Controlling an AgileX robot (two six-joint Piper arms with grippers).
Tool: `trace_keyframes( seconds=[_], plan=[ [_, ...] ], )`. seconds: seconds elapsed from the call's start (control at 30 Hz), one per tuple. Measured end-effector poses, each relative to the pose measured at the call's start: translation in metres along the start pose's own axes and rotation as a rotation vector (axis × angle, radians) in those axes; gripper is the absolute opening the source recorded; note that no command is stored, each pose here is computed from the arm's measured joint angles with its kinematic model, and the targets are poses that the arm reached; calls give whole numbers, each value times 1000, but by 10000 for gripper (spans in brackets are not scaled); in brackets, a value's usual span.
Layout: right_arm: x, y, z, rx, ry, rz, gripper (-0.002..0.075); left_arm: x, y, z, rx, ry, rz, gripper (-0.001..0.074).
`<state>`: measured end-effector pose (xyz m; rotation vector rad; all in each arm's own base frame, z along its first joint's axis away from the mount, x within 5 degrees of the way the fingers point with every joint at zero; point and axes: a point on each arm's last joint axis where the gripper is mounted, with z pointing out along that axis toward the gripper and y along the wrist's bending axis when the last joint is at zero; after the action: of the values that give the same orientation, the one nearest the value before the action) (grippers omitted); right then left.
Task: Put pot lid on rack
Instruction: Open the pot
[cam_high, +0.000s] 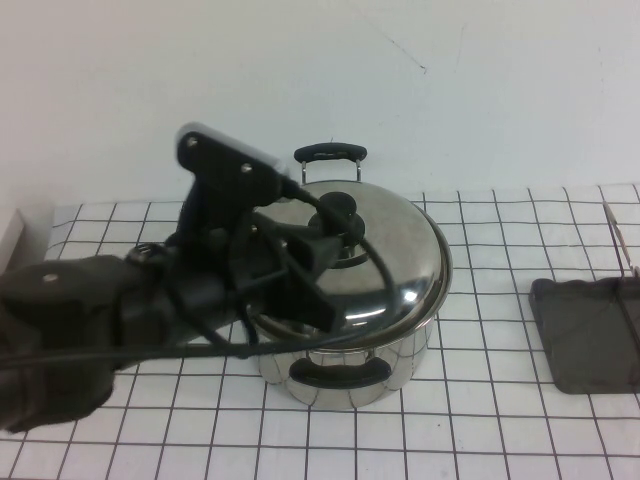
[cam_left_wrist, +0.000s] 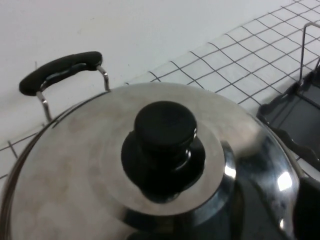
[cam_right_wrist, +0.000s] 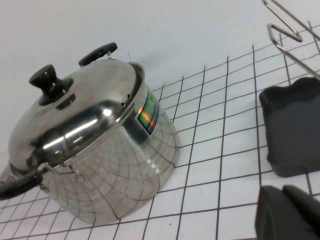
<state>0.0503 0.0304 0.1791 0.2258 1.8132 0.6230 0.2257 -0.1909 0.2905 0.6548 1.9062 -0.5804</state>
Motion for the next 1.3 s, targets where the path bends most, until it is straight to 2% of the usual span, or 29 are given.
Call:
trace_keyframes(
  seconds=[0.17, 0.23, 0.33, 0.4, 0.6, 0.8, 0.9, 1.1, 1.3],
  plan=[
    [0, 0, 0, 0, -3, -11, -3, -7, 0, 24, 20, 12, 25, 470],
    [0, 0, 0, 1, -4, -14, -3, -13, 1, 30, 3, 3, 33, 575],
    [-1, 0, 0, 4, -10, -14, -3, -21, 6, 39, -42, -8, 49, 648],
    [-1, 0, 0, 5, -14, -14, -3, -25, 9, 44, -79, -9, 55, 661],
    [-2, -1, 0, 8, -17, -17, -3, -23, 17, 68, -136, 21, 55, 668],
    [-2, -1, 0, 8, -17, -17, -3, -13, 20, 88, -144, 64, 54, 613],
    [-2, -1, 0, 8, -17, -17, -3, -11, 21, 91, -147, 72, 49, 560],
    [-2, -1, 0, 8, -19, -17, -3, -11, 20, 92, -140, 69, 33, 318],
    [-2, -1, 0, 9, -20, -17, -3, -13, 20, 91, -135, 64, 27, 323]
  ],
)
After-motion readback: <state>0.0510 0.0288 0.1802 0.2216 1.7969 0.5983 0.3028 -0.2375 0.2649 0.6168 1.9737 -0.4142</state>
